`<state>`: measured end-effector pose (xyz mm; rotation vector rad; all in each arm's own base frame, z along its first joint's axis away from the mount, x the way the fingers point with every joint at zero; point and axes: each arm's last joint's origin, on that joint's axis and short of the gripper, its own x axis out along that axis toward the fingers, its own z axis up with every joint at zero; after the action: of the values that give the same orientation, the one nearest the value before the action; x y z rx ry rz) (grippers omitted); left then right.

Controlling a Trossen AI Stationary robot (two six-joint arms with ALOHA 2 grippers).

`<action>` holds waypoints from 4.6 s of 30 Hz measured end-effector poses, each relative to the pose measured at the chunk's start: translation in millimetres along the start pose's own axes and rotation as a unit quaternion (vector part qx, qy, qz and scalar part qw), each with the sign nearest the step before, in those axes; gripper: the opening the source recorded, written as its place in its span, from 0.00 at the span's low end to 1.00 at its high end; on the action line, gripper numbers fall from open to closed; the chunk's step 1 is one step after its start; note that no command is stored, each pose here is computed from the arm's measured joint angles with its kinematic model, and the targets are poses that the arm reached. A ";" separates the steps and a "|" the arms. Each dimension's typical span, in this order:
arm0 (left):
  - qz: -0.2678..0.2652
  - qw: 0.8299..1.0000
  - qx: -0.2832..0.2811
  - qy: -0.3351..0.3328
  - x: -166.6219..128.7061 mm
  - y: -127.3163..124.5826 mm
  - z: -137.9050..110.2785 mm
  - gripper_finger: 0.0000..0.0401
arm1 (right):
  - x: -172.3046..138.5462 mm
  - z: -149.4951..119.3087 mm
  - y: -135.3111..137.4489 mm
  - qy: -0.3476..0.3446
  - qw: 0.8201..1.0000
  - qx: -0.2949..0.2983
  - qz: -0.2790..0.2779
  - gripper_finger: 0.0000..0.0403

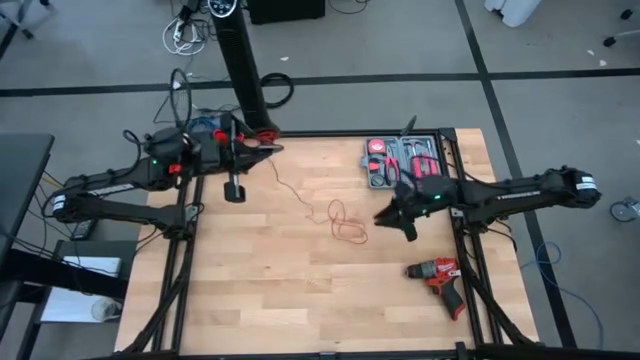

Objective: Coil cords
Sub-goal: Coil the red wire onto the black spool

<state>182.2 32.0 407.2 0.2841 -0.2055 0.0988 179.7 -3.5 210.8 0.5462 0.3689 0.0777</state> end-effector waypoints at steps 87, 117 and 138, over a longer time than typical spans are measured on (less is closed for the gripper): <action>0.027 0.994 0.025 0.101 89.7 -18.0 -86.6 0.00 | 128.9 109.1 -36.0 -0.213 0.942 -0.258 0.034 0.29; 0.037 0.995 0.022 0.088 91.6 -17.2 -85.6 0.00 | 131.3 107.2 -34.4 -0.224 0.944 -0.241 -0.015 0.28; 0.033 0.986 -0.043 0.156 82.9 -17.6 -92.8 0.00 | 132.4 93.2 -59.0 -0.099 0.962 -0.256 -0.016 0.01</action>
<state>282.6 47.5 333.1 0.1720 0.0917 0.1972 335.4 -77.4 211.2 0.0340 0.1512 0.0826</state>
